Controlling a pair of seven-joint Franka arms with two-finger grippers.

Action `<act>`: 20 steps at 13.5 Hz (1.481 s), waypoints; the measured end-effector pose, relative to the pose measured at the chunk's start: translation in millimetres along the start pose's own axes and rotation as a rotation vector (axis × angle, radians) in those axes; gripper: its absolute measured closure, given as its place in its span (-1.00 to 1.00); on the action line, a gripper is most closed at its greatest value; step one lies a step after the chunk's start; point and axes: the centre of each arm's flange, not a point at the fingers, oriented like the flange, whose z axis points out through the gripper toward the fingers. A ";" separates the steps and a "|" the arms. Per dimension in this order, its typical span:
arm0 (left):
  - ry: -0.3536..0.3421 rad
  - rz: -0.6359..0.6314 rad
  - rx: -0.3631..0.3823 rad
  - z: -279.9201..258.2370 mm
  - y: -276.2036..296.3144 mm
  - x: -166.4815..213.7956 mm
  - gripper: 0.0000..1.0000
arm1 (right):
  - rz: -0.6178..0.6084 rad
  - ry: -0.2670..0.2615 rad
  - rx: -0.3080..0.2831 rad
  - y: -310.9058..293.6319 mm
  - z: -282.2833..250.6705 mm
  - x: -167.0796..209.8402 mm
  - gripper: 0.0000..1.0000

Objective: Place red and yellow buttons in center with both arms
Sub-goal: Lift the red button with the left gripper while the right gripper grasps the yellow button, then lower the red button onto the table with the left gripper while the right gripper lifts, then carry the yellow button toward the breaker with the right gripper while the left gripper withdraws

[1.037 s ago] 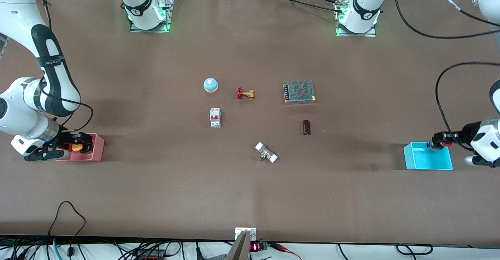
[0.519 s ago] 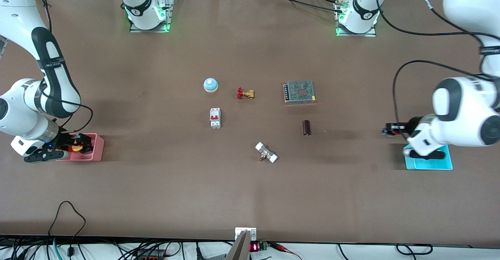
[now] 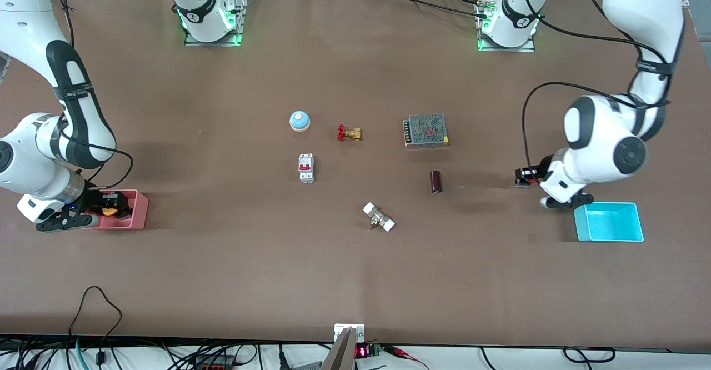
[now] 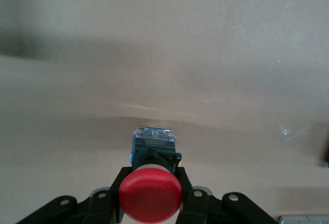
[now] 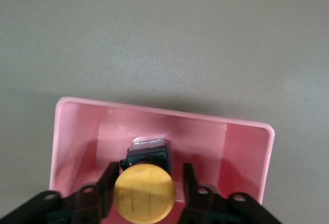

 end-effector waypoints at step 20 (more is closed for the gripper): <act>0.169 0.068 0.061 -196.8 24.0 17.9 -1.00 | 0.099 -0.081 0.127 -205.4 -171.8 28.8 0.28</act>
